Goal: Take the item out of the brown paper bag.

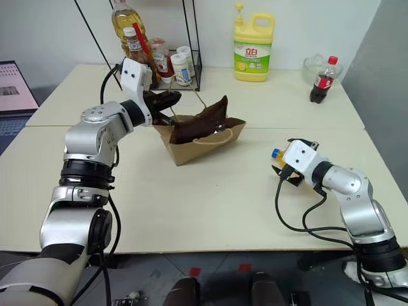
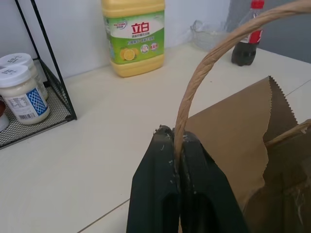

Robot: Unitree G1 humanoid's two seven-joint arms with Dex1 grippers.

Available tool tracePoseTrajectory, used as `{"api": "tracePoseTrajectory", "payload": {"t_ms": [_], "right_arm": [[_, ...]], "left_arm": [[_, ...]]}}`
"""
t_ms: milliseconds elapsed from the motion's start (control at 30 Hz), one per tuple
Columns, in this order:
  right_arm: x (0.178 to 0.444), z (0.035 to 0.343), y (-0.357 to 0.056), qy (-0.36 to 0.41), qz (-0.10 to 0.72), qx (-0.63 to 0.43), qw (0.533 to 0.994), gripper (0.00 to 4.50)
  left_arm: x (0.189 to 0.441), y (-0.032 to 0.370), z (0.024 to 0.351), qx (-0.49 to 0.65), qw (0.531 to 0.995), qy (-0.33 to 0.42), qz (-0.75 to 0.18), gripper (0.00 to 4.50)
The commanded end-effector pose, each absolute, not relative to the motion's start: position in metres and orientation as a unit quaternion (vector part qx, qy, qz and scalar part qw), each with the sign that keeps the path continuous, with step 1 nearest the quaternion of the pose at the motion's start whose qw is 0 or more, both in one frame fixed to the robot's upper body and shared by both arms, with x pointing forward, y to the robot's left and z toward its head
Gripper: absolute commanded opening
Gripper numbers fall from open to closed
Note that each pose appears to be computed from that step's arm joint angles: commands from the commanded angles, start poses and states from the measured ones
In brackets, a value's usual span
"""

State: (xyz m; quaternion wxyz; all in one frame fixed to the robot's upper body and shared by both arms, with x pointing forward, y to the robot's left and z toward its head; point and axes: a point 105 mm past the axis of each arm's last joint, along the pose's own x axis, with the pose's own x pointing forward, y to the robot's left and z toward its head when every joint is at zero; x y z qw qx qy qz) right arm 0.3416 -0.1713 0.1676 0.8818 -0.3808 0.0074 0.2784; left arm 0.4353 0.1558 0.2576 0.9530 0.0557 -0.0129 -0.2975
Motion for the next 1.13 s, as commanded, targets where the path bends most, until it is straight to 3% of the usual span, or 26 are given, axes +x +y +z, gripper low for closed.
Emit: {"api": "tracePoseTrajectory", "payload": {"t_ms": [33,400,500,733,833,967,1133], "right_arm": [[0.337,0.18,-0.167,-0.023,0.259,-0.36,0.896,4.5],[0.336,0.177,-0.152,-0.04,0.254,-0.315,0.914,4.5],[0.331,0.175,-0.149,-0.046,0.242,-0.276,0.929,4.5],[0.319,0.16,-0.147,-0.031,0.198,-0.173,0.964,4.5],[0.312,0.143,-0.149,0.006,0.168,-0.093,0.981,4.5],[0.307,0.125,-0.154,0.04,0.132,-0.014,0.99,4.5],[0.302,0.11,-0.152,0.067,0.107,-0.001,0.992,4.5]], "left_arm": [[0.423,0.165,0.282,0.044,0.95,-0.044,-0.308,1.15],[0.399,0.208,0.288,0.031,0.965,-0.05,-0.255,4.49],[0.38,0.238,0.269,0.047,0.979,-0.049,-0.191,4.49],[0.342,0.251,0.201,0.065,0.992,-0.011,-0.111,4.49],[0.321,0.244,0.16,0.064,0.994,0.023,-0.082,4.49],[0.306,0.226,0.133,0.051,0.996,0.04,-0.069,4.49],[0.295,0.201,0.101,0.022,0.995,0.068,-0.069,4.49]]}}
